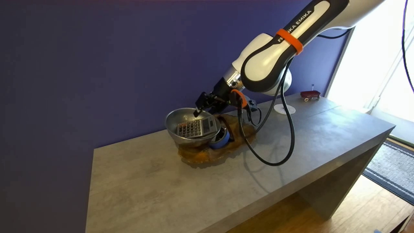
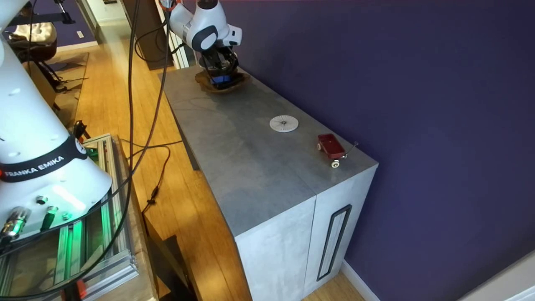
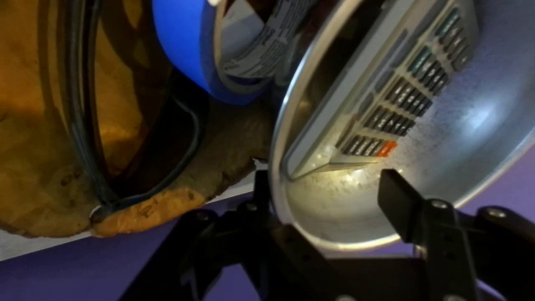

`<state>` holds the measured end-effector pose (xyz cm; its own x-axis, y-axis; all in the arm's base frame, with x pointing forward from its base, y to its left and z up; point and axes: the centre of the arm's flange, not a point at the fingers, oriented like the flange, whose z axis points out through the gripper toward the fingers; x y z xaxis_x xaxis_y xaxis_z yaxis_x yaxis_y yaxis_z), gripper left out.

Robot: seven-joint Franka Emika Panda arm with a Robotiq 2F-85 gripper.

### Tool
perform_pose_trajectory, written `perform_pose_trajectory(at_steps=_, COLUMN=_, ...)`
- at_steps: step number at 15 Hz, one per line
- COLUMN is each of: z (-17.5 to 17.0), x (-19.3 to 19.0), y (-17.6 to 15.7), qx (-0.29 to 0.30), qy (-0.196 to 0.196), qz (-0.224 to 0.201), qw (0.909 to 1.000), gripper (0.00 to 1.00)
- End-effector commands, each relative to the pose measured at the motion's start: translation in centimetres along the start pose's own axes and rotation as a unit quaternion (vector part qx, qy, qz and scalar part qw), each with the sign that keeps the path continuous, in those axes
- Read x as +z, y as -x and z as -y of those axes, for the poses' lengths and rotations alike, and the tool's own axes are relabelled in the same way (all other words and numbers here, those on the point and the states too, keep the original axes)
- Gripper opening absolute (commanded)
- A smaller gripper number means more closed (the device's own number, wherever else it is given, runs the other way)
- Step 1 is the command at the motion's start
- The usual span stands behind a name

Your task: Move the wooden tray to the left.

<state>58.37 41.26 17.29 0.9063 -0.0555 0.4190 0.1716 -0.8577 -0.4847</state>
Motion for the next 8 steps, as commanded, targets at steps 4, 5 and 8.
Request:
perform_pose_trajectory(at_steps=4, z=-0.3, x=2.1, y=-1.0, qx=0.004, qy=0.001, qz=-0.001, qw=1.0, gripper=0.16)
perform_pose_trajectory(at_steps=5, z=-0.4, x=1.9, y=-1.1, qx=0.007, qy=-0.001, qz=0.003, qw=1.0, gripper=0.1)
perform_pose_trajectory(at_steps=8, z=-0.6, x=0.4, y=-1.1, qx=0.024, qy=-0.005, qz=0.012, qw=0.9996, gripper=0.0)
